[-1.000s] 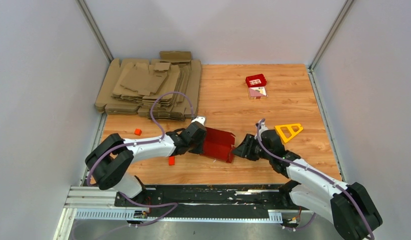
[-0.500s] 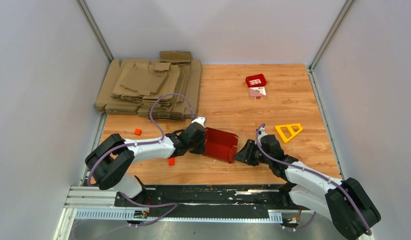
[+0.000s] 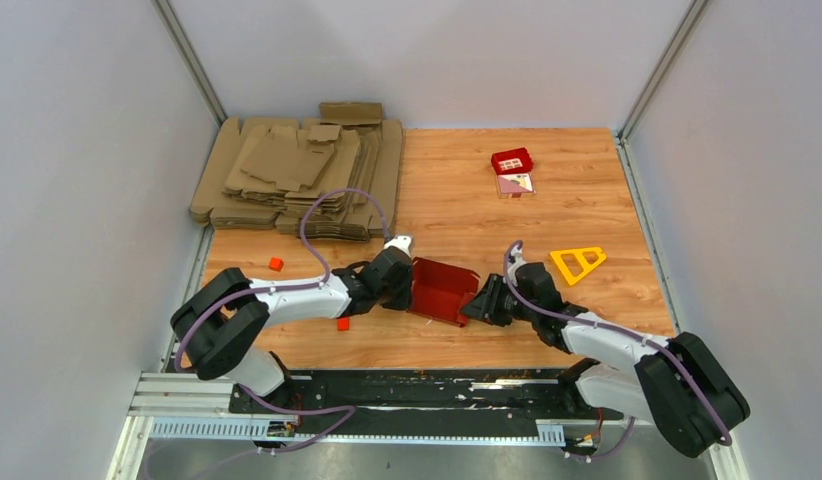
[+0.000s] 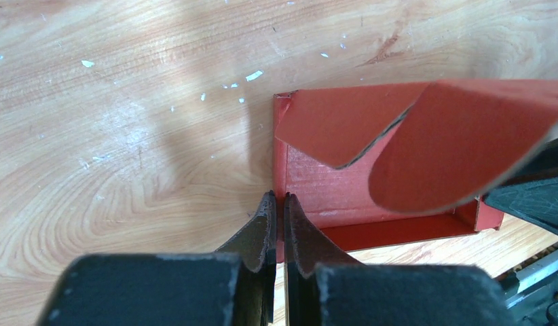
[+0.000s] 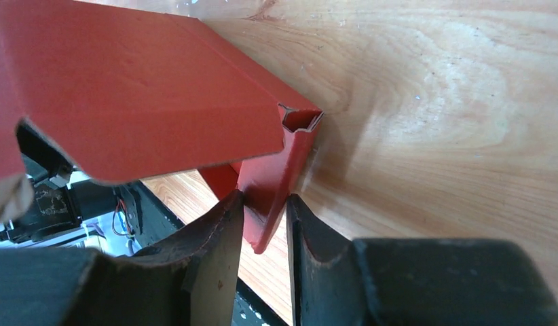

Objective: Fold the paper box

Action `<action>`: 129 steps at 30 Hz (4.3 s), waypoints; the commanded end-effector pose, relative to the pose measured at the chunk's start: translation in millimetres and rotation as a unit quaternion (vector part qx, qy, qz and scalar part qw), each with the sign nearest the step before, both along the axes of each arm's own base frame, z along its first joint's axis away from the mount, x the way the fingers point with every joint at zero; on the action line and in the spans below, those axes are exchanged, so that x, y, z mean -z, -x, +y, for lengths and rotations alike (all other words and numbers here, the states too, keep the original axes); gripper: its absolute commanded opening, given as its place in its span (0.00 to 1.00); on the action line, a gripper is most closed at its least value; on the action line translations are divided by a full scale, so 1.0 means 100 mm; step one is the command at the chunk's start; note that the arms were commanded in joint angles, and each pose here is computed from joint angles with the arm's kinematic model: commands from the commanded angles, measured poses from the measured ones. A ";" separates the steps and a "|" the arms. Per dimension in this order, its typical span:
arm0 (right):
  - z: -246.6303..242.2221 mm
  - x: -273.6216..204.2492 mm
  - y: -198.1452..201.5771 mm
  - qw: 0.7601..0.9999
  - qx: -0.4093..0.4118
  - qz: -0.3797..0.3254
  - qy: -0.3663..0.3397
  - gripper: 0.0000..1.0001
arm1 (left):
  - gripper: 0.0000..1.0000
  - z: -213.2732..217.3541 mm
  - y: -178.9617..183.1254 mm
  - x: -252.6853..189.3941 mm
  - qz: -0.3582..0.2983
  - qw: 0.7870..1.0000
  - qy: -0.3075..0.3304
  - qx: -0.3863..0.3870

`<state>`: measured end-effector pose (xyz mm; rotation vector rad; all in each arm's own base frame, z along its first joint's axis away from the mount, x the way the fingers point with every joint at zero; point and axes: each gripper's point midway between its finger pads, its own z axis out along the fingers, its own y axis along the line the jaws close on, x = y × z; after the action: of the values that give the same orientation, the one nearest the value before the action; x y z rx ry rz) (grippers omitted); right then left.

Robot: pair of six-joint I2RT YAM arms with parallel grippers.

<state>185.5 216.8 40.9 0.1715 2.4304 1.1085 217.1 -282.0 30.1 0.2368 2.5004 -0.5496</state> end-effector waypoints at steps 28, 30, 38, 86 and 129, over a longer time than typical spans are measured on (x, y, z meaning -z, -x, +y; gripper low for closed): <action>-0.43 0.00 -0.23 0.962 -0.039 -0.025 0.270 0.23 | 0.34 -0.55 0.42 -0.28 -0.026 0.997 0.070 0.027; -0.48 0.00 -0.27 0.952 -0.035 -0.033 0.301 0.21 | 0.36 -0.54 0.44 -0.28 -0.026 0.997 0.072 0.029; -0.59 -0.02 -0.34 0.932 -0.025 -0.059 0.357 0.10 | 0.42 -0.46 0.50 -0.37 -0.031 0.996 0.079 0.040; -0.09 0.00 -0.25 0.945 -0.144 -0.114 0.271 0.13 | 0.14 -0.33 -0.26 -0.96 -0.105 0.966 0.138 0.192; -0.25 0.03 -0.42 0.865 -0.097 -0.132 0.475 0.19 | 0.13 -0.44 -0.10 -0.96 -0.121 0.942 0.177 0.258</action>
<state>220.2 187.0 26.0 -0.5595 2.4879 -0.1203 228.3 -322.0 120.8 0.7543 2.0829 -1.0632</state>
